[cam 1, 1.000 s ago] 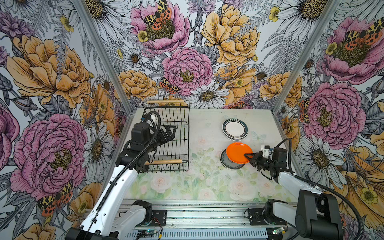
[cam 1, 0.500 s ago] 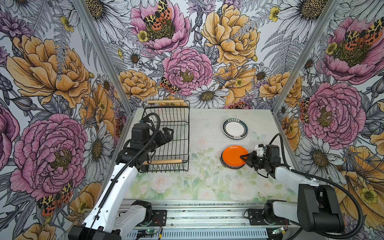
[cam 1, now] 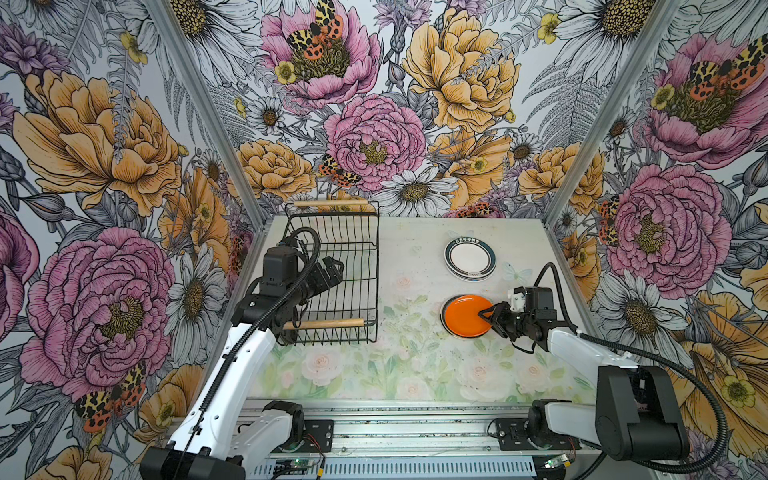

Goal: Unload the plates from the dish rack
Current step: 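Lower the orange plate flat onto the blue-patterned stack with the right gripper, then open the right gripper and rise while the left gripper grasps the dark plate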

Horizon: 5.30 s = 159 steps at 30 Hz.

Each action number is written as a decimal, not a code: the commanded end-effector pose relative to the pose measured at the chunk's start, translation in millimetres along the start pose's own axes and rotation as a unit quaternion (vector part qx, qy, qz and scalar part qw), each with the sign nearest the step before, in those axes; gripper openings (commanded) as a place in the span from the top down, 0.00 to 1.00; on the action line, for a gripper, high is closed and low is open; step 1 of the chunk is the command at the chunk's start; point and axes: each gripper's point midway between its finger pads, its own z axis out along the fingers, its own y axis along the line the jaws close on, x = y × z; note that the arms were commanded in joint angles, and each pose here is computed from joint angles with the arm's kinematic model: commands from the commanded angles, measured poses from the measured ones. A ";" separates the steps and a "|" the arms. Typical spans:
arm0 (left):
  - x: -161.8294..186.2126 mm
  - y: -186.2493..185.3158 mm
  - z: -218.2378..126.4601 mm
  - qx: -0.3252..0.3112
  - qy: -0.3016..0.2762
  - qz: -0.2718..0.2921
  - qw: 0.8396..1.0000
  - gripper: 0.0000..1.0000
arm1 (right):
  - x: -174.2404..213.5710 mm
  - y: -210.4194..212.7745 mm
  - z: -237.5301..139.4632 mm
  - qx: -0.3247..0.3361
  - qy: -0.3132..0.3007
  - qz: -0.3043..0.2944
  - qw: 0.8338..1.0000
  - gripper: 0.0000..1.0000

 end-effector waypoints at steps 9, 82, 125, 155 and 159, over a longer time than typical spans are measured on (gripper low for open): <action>-7.8 15.2 -5.8 -0.048 -0.001 0.014 0.999 0.01 | -3.8 -1.1 -9.9 0.101 -0.007 -0.074 0.992 0.53; -11.1 145.8 -23.9 -0.344 0.128 0.035 0.929 0.02 | -26.4 55.2 -28.8 0.267 -0.044 -0.266 0.925 0.01; 10.9 190.2 12.5 -0.407 0.216 0.041 0.887 0.58 | -73.9 65.8 -26.0 0.237 -0.055 -0.247 0.938 0.00; 8.4 182.3 11.0 -0.393 0.224 0.039 0.891 0.94 | -90.4 89.2 -30.9 0.208 -0.075 -0.245 0.944 0.00; 1.4 174.6 6.8 -0.384 0.214 0.041 0.897 0.99 | -89.1 90.3 -31.7 0.204 -0.075 -0.244 0.945 0.01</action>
